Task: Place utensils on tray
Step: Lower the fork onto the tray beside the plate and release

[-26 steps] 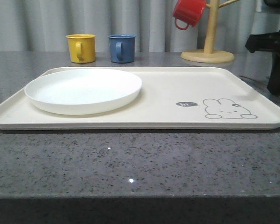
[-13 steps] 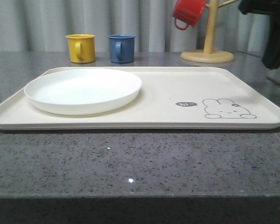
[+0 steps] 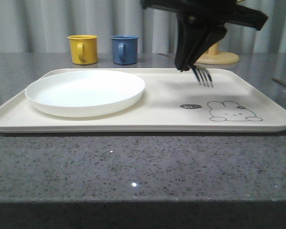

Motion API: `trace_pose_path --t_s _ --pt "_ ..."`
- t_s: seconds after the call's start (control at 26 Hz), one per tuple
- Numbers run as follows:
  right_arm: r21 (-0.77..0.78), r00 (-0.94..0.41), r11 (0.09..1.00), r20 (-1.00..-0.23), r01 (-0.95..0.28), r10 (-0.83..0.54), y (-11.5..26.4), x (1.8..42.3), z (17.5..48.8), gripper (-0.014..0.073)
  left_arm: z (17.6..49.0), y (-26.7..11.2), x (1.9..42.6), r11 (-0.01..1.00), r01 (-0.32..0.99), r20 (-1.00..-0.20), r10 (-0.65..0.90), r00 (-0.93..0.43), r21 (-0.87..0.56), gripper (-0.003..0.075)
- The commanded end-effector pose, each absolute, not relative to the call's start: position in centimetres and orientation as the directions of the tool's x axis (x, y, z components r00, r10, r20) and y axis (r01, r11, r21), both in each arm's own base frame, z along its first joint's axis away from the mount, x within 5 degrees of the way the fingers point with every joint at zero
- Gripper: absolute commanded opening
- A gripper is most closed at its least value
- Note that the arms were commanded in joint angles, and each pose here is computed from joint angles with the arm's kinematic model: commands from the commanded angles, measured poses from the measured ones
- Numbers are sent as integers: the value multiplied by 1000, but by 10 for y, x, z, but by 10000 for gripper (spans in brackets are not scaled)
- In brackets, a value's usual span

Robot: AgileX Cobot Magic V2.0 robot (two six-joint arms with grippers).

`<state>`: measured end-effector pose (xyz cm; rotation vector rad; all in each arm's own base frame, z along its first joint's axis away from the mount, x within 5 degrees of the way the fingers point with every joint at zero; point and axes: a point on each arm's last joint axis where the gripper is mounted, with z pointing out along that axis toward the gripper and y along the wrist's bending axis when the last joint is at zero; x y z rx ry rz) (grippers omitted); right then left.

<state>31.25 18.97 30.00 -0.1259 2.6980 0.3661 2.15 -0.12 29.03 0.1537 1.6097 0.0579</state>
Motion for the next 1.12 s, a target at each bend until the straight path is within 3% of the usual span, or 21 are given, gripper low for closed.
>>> trace_pose_path --t_s 0.0,0.23,0.42,0.89,0.96,1.08 --pt "254 -863 961 -503 -105 38 194 321 318 -96 306 -1 20 992 52 -992 112 66 116 -19" --pt "287 -863 958 -483 3 147 198 332 303 -96 306 -1 20 992 52 -992 112 66 116 -19" --pt "333 -868 943 -464 17 179 204 336 296 -96 306 -1 20 992 52 -992 112 66 116 -19" --pt "295 -894 955 -416 37 163 206 339 280 -94 306 -1 20 992 52 -992 112 66 116 -19" --pt "292 -896 956 -413 38 162 206 339 279 -76 306 -1 20 992 52 -992 112 66 116 -19" --pt "294 -895 955 -415 37 163 206 339 280 29 306 -1 20 992 52 -992 112 66 116 -19"
